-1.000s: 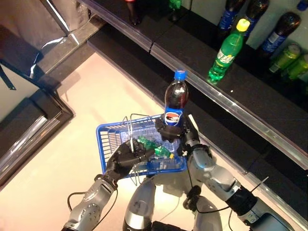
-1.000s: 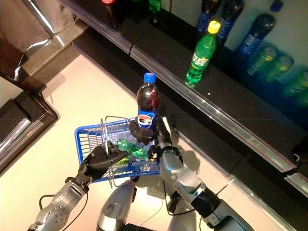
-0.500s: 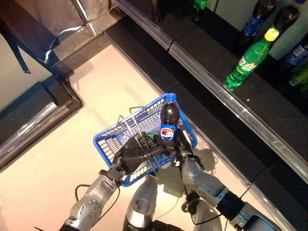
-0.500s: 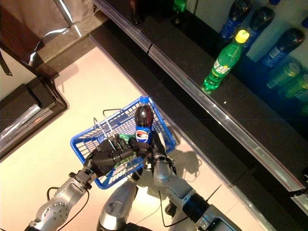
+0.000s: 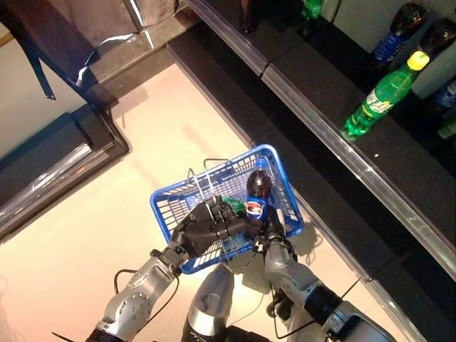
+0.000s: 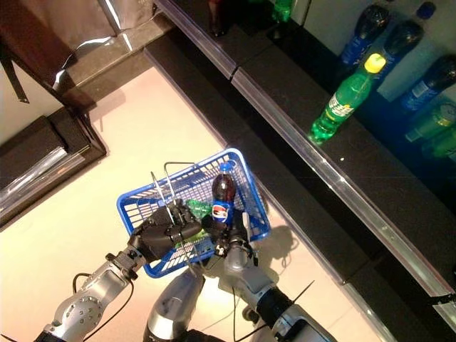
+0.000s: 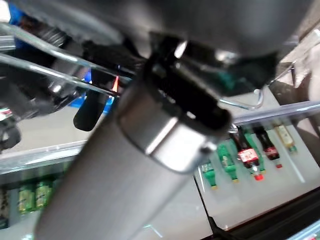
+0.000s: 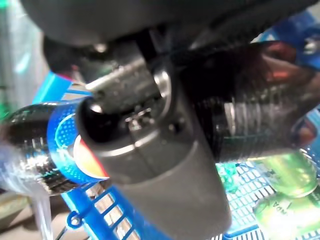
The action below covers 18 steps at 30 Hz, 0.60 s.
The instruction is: Pick up the drink and place into the basket.
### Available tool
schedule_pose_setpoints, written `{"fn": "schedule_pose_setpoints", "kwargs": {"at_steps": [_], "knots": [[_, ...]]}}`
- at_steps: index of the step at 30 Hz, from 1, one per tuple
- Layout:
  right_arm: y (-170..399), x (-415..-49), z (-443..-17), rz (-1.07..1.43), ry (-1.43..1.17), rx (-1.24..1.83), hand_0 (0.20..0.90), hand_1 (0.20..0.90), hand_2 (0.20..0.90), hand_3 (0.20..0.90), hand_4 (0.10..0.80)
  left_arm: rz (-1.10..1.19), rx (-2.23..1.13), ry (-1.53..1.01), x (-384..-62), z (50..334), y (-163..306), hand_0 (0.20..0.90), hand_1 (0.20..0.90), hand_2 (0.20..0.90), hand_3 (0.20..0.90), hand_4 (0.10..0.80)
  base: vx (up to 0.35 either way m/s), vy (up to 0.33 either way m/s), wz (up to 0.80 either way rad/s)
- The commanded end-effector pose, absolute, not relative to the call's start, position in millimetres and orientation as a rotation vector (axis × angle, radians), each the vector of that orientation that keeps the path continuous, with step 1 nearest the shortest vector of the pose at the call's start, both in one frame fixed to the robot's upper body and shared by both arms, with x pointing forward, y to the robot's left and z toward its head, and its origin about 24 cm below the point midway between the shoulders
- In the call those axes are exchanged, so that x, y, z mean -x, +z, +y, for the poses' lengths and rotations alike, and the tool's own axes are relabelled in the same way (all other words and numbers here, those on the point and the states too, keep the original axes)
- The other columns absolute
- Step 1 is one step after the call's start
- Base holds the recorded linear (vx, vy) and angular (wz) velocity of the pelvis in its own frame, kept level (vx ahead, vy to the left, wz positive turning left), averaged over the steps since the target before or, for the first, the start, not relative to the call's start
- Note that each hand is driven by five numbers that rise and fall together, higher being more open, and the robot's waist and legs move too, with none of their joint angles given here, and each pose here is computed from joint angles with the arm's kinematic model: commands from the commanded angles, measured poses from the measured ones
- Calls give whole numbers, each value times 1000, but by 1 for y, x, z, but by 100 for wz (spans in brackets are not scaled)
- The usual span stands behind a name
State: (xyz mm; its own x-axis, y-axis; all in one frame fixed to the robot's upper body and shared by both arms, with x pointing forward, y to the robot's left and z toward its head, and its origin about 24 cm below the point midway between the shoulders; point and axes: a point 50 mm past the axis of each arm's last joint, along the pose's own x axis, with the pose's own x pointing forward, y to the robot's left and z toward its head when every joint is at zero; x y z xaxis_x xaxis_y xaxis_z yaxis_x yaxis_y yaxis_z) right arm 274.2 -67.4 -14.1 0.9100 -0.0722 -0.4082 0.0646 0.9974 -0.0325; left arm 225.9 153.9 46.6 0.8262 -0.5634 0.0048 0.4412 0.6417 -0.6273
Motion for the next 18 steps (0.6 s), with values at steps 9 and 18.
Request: {"fn": "schedule_pose_setpoints", "kwargs": {"at_steps": [9, 18], "knots": [[14, -276, 1, 417, 169, -498, 300, 300, 300, 200, 100, -657, 698, -1315, -194, 106, 212, 300, 300, 300, 200, 100, 0, -9, 5], [11, -284, 4, 521, 244, -768, 300, 300, 300, 200, 100, -654, 583, -1455, -188, 102, 211, 300, 300, 300, 200, 100, 6, 1, 5]]}}
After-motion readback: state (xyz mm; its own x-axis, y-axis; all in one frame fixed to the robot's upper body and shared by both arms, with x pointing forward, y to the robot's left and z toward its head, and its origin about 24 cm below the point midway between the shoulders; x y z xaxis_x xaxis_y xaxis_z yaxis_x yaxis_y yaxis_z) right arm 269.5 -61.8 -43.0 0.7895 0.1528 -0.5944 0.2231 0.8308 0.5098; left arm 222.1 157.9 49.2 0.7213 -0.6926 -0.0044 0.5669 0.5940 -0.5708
